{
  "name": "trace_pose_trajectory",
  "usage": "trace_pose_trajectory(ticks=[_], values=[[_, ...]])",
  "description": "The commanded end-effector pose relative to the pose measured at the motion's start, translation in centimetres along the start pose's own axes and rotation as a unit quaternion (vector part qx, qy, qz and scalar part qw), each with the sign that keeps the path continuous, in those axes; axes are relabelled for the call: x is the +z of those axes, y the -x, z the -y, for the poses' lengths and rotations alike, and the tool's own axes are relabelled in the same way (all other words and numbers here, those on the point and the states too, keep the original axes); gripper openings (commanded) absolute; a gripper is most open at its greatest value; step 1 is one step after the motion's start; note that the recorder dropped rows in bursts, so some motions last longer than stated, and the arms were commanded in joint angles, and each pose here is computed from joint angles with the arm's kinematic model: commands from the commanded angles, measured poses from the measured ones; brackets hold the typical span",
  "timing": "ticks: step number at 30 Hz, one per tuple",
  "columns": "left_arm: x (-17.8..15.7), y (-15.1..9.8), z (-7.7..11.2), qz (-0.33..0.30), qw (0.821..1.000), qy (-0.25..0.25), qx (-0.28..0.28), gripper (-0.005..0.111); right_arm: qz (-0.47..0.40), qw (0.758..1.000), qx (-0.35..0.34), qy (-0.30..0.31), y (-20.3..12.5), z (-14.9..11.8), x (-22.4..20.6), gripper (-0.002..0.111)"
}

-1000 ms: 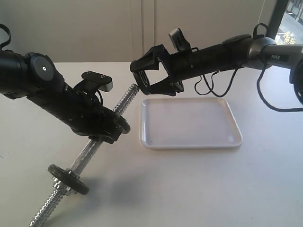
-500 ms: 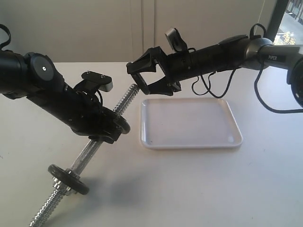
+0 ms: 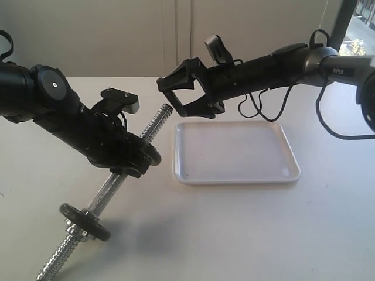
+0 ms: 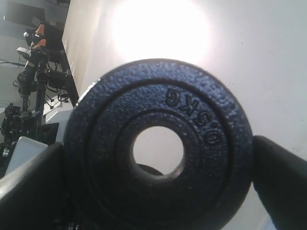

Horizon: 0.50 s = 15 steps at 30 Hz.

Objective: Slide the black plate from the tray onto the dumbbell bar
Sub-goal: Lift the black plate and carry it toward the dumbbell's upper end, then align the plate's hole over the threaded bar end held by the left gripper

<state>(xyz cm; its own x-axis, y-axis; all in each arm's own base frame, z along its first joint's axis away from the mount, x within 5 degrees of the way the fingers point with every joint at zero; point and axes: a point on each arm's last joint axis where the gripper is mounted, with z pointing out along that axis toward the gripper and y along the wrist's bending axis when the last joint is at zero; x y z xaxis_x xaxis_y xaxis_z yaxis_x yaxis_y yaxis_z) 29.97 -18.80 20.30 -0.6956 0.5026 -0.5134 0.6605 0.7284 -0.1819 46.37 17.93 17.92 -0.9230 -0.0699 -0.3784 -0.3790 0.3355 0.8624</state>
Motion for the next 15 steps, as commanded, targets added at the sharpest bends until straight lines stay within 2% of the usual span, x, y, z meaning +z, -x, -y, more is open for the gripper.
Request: trace_pose_trajectory(ticks=[1, 9, 15], values=[[-1.7, 1.7, 0.4, 0.065, 0.998, 0.004, -0.023, 0.000, 0.038, 0.999, 0.009, 0.026, 1.4, -1.0, -2.6, 0.000], [-0.8, 1.5, 0.0, 0.059, 0.998, 0.008, -0.025, 0.000, -0.004, 0.999, -0.010, -0.037, 1.0, -1.9, -3.7, 0.000], [-0.6, 1.5, 0.0, 0.058, 0.998, 0.009, -0.027, 0.000, -0.009, 0.999, -0.020, -0.033, 0.9, -3.0, -3.2, 0.000]])
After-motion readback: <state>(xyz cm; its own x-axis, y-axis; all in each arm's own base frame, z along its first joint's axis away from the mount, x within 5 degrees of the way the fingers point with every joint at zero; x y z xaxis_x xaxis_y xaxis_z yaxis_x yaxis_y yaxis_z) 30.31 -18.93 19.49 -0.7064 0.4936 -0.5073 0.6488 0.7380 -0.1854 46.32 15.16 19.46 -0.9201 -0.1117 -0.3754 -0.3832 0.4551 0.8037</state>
